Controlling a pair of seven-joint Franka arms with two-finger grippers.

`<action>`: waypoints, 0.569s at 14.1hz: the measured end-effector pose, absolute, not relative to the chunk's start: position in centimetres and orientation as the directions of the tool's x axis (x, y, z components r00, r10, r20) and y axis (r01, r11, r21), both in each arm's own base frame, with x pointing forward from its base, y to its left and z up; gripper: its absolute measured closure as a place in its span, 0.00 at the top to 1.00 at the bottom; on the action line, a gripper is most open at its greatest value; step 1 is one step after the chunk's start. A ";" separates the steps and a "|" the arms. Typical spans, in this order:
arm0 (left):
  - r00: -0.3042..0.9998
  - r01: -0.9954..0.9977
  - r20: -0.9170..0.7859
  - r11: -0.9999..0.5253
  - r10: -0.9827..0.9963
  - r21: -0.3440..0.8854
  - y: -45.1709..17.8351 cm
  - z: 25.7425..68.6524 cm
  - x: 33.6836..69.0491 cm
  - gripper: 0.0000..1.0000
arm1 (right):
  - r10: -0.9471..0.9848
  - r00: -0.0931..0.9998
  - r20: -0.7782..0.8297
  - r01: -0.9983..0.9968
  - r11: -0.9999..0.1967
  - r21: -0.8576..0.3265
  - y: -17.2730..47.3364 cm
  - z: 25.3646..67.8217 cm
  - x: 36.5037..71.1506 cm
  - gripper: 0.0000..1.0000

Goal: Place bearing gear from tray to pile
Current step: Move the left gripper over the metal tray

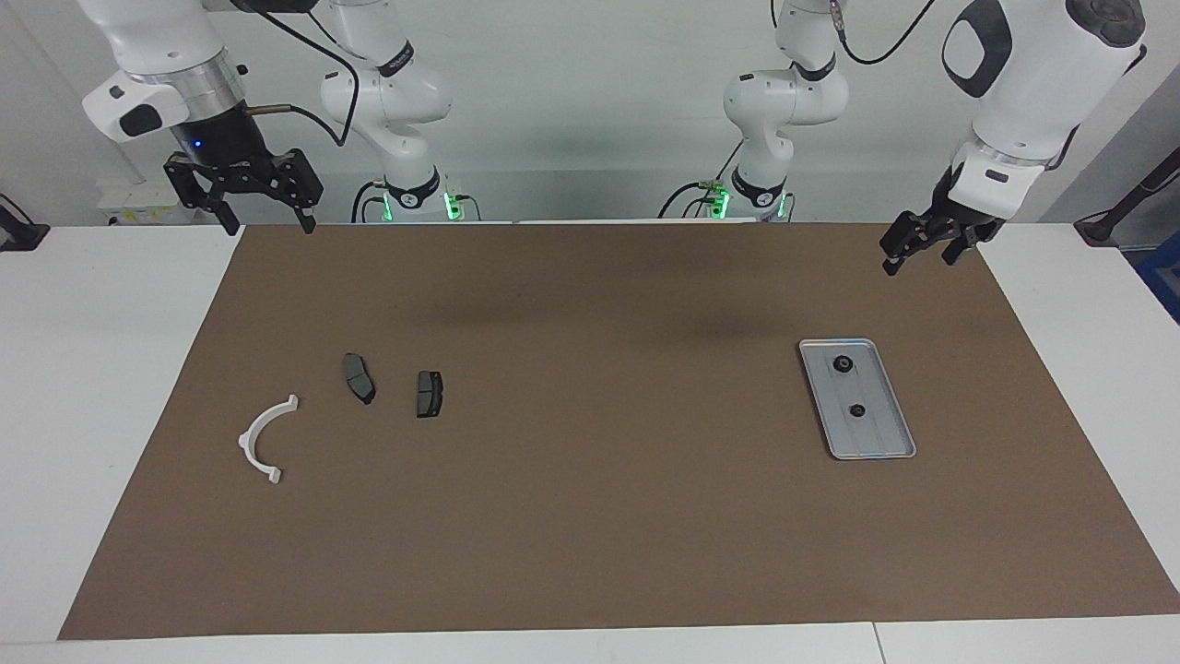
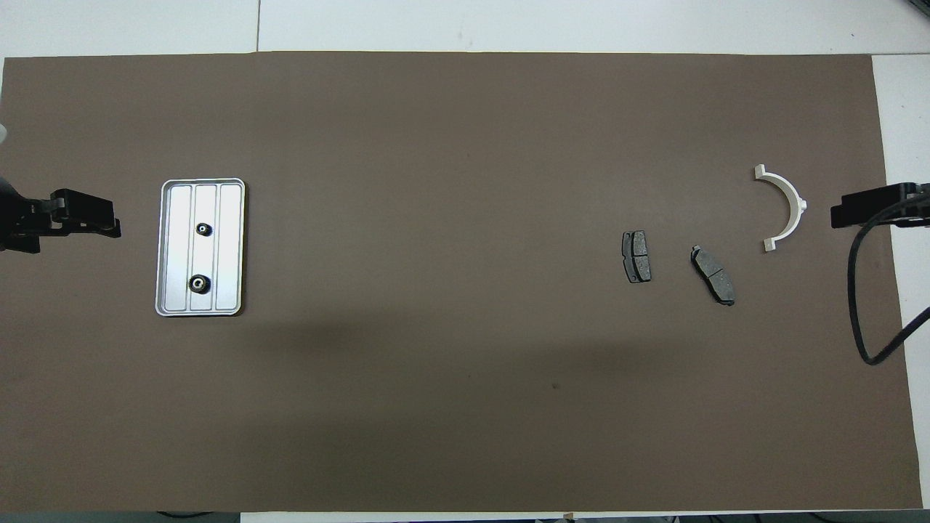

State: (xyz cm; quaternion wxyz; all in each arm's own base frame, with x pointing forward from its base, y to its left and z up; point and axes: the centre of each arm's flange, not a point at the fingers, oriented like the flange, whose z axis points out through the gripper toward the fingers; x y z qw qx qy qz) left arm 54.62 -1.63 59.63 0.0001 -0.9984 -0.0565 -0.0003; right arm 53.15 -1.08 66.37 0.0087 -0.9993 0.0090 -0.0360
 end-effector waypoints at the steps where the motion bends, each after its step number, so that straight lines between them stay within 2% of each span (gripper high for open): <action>1: 0.994 0.113 0.001 -0.994 0.113 0.000 -1.6 59.6 54.6 1.00 | -0.019 0.997 0.072 -0.017 -1.000 -0.018 -1.1 66.4 53.1 1.00; 8: 0.994 0.113 0.000 -0.994 0.113 0.000 -1.6 59.6 54.6 1.00 | -0.025 0.997 0.071 -0.024 -1.000 -0.018 -1.4 66.3 53.1 1.00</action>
